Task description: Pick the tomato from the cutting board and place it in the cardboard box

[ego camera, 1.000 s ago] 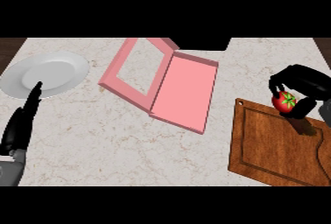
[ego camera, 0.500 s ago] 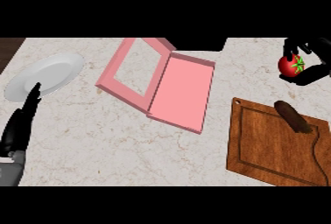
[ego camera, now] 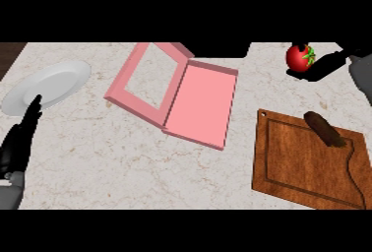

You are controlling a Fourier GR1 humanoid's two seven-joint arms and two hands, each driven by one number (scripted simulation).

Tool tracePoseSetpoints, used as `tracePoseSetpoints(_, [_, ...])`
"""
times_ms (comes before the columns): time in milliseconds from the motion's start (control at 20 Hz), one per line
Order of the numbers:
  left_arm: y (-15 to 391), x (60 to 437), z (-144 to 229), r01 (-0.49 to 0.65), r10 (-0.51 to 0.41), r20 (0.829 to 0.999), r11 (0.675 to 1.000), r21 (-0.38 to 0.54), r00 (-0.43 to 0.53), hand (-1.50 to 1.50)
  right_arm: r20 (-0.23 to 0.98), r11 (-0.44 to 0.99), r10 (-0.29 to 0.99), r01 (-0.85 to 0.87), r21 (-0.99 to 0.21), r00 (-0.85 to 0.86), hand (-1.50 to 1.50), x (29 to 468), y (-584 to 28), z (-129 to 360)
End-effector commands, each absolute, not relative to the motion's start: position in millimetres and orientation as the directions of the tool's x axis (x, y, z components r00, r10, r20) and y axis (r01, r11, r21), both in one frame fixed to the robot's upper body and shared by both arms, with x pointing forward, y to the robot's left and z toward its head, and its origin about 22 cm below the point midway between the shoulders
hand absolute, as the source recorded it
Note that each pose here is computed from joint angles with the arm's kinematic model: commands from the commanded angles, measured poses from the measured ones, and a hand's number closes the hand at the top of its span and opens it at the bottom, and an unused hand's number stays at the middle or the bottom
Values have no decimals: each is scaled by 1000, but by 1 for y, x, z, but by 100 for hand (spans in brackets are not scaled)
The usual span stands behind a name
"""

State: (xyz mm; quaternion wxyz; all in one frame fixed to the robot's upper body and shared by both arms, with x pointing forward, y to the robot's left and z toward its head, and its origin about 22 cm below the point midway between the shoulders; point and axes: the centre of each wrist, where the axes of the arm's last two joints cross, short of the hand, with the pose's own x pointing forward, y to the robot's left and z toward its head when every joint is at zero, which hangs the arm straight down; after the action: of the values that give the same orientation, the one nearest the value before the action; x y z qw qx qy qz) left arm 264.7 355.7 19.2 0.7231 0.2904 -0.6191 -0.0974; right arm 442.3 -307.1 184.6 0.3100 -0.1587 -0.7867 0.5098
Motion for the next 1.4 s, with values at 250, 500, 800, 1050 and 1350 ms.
tracePoseSetpoints(250, [358, 259, 12, -224, -514, 830, 801, 555, 218, 0, 486, 519, 490, -205, -830, -724, 150, 448, -196, 215])
tracePoseSetpoints(500, [360, 273, 21, -218, -509, 835, 808, 548, 211, 0, 593, 533, 480, -322, -783, -647, 150, 456, -150, 219])
tracePoseSetpoints(800, [348, 264, 17, -202, -515, 834, 811, 549, 198, 0, 610, 534, 489, -338, -775, -623, 150, 461, -105, 197])
tracePoseSetpoints(1050, [350, 277, 18, -208, -515, 836, 811, 546, 187, 0, 594, 517, 534, -323, -793, -602, 150, 450, -40, 199])
tracePoseSetpoints(1350, [340, 271, 15, -171, -513, 841, 825, 538, 172, 0, 616, 515, 629, -340, -787, -474, -150, 451, -40, 150])
